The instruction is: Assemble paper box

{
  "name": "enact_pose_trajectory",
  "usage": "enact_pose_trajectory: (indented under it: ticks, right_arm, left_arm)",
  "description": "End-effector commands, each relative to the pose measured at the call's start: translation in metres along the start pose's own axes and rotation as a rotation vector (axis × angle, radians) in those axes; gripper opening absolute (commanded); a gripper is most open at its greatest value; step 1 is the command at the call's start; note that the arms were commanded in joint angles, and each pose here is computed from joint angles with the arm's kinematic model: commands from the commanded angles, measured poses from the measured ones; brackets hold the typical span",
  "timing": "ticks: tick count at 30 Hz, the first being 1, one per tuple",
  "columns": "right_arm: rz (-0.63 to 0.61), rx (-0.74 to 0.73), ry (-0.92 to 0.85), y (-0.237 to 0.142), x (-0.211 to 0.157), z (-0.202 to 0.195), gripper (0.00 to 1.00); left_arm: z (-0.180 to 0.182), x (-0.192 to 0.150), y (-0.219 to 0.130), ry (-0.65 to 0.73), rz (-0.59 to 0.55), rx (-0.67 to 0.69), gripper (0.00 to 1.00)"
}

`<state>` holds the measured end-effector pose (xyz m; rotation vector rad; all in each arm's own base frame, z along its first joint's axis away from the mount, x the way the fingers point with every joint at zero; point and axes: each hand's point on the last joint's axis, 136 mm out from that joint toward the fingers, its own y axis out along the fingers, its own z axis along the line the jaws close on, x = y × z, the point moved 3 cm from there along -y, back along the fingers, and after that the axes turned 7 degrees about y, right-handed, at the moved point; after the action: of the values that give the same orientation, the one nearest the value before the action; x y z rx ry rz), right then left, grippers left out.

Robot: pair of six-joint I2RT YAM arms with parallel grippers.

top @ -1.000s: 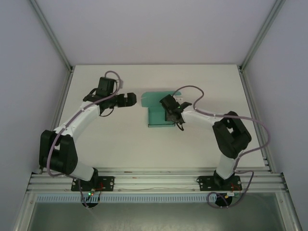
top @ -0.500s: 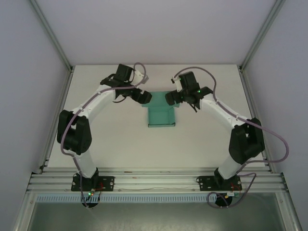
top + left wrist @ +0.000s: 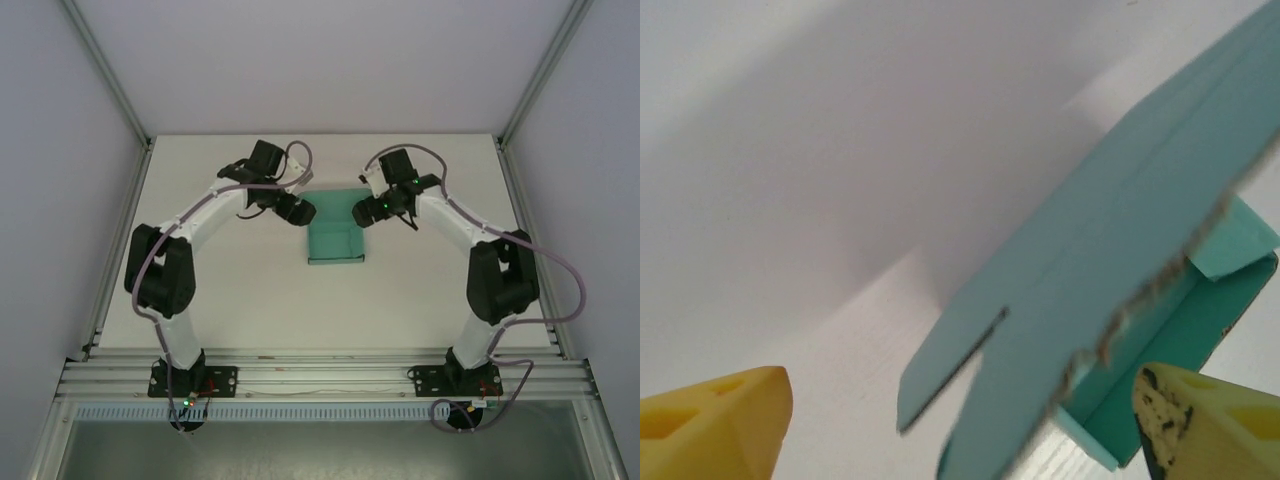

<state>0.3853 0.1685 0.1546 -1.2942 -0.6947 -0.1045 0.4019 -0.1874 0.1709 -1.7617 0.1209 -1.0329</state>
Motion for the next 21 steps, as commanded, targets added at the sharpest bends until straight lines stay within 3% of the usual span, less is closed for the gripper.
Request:
enact_pose_trajectory:
  ticks: [1, 4, 8, 11, 16, 21]
  right_arm:
    - [-0.113, -0.103, 0.186, -0.028, -0.007, -0.013, 0.84]
    - [-0.114, -0.082, 0.336, -0.028, -0.032, -0.011, 0.83]
    - [-0.139, 0.057, 0.492, -0.004, -0.047, 0.014, 0.75]
    - [-0.14, 0.047, 0.46, 0.013, -0.044, 0.027, 0.72]
    - [-0.111, -0.001, 0.506, 0.037, -0.048, 0.02, 0.52]
    - [-0.07, -0.014, 0.509, 0.056, -0.056, 0.019, 0.43]
  left_arm:
    - [0.001, -0.004, -0.026, -0.077, -0.104, 0.087, 1.0]
    - [0.006, -0.026, -0.036, -0.184, -0.163, 0.194, 1.0]
    - [0.026, -0.057, -0.038, -0.397, -0.177, 0.362, 1.0]
    - [0.026, -0.071, -0.027, -0.451, -0.15, 0.349, 1.0]
    - [0.025, -0.076, -0.016, -0.501, -0.134, 0.326, 1.0]
    - [0.019, -0.077, -0.011, -0.495, -0.138, 0.275, 1.0]
